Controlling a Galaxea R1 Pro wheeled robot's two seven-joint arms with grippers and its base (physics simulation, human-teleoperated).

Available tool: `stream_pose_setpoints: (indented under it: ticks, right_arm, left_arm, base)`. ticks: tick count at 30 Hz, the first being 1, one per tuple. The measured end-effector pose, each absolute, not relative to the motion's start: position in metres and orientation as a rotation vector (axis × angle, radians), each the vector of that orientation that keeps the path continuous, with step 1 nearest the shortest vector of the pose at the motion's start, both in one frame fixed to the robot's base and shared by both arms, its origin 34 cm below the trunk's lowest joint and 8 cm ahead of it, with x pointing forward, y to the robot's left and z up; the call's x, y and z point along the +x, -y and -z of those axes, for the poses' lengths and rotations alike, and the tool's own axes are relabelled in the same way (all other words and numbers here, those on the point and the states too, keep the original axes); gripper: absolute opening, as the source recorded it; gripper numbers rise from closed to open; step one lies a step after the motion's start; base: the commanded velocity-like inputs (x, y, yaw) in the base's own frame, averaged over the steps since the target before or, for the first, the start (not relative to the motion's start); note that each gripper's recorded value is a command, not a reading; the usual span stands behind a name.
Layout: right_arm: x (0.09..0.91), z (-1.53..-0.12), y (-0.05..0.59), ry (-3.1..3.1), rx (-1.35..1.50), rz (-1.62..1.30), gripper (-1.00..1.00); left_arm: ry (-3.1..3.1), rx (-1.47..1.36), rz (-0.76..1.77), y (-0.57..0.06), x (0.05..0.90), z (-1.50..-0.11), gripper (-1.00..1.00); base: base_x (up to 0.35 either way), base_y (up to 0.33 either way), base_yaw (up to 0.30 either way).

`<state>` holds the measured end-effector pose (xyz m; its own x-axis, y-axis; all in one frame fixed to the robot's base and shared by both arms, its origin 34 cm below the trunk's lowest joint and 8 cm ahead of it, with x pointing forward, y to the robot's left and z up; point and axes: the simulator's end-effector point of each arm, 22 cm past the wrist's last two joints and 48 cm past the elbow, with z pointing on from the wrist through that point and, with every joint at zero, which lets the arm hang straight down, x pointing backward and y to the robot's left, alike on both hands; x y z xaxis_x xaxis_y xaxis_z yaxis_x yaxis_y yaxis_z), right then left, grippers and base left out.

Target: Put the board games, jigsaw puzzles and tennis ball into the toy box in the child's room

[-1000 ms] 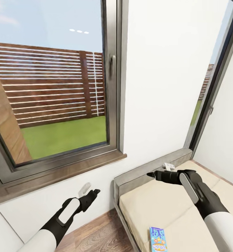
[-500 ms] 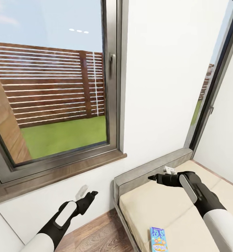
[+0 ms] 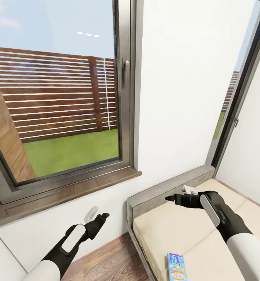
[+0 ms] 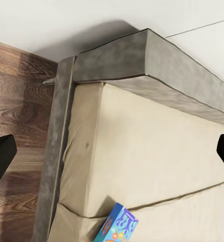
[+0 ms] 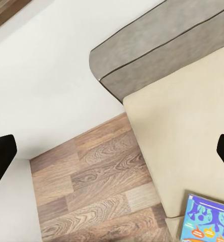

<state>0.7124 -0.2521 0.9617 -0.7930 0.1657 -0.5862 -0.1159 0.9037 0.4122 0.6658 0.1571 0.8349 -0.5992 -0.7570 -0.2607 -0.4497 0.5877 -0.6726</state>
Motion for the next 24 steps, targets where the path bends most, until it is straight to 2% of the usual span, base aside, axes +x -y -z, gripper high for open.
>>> stream_pose_setpoints:
  ticks: [24]
  right_arm:
    - [0.7124,-0.9617,0.2521,-2.419,0.035,-0.575,1.0]
  left_arm:
    - [-2.284,-0.957,0.76,-0.1571,0.6658,-0.8349,1.0]
  base:
    - [0.0,0.0,0.0]
